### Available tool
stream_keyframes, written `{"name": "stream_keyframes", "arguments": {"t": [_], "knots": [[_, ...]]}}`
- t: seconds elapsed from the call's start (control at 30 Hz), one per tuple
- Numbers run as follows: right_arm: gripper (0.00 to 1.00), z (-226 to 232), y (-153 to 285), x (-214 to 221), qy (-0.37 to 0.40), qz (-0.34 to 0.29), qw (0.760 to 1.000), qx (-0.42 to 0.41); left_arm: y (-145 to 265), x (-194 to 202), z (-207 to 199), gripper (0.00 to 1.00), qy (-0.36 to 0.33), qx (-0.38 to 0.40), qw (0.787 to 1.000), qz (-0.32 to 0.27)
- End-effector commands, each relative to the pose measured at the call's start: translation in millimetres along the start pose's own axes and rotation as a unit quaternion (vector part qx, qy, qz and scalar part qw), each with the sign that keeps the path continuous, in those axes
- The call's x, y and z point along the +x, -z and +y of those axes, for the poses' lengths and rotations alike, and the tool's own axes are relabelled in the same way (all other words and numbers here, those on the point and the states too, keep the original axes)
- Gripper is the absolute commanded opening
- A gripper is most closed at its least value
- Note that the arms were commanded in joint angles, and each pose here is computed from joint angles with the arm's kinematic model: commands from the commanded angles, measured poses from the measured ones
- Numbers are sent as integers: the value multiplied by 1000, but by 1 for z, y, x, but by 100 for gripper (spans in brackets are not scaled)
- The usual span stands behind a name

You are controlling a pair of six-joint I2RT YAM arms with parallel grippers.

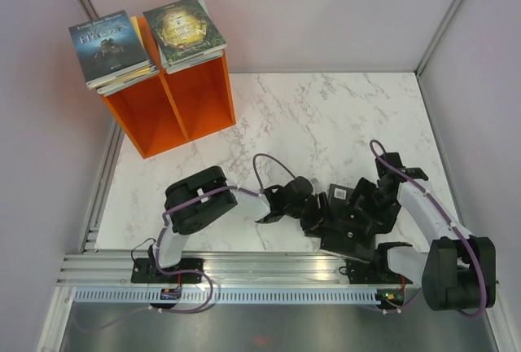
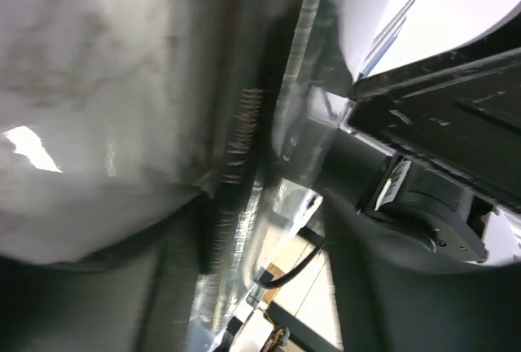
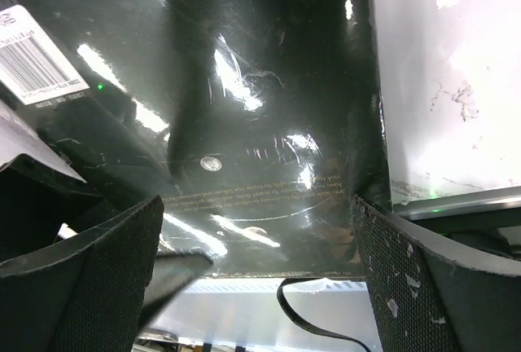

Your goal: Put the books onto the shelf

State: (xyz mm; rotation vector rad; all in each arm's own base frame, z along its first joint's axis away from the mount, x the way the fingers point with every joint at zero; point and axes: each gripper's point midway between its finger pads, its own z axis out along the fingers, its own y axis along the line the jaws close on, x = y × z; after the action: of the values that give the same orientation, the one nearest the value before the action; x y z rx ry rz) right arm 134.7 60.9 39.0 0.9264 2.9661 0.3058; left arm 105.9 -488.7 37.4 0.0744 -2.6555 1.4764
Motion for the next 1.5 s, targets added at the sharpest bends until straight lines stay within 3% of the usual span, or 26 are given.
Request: {"name": "stream_keyframes", "arguments": {"t": [0.0,0.13,0.17,0.23,0.3,0.37,0.57,0.63,0.93,1.1,1.47], "knots": [[98,12,-7,4,0,16,999,-29,-10,-9,33,58,16,-28,998,-51],[98,30,-1,3,-6,25,997,-69,0,-9,4,36,1,41,998,-44],[98,41,4,-1,-2,19,996,-91,2,-10,-8,18,-4,68,997,-45],[98,59,12,-4,-3,25,991,-128,11,-15,-12,3,18,93,995,-42],[98,88,33,-9,7,27,981,-192,24,-20,-29,2,29,137,989,-48],[98,112,62,-24,16,3,972,-233,38,-32,-21,2,47,142,987,-65],[98,162,148,-57,39,-86,944,-317,96,-64,-22,2,66,155,978,-124],[98,170,159,-58,36,-85,938,-334,114,-77,-15,2,77,149,975,-147],[98,192,152,-50,24,-56,917,-394,229,-120,-60,2,75,208,942,-251],[98,213,154,-43,35,-50,907,-417,285,-128,-93,2,40,235,926,-292],[98,260,152,-7,51,-10,892,-448,315,-117,-118,2,33,299,903,-305]]}}
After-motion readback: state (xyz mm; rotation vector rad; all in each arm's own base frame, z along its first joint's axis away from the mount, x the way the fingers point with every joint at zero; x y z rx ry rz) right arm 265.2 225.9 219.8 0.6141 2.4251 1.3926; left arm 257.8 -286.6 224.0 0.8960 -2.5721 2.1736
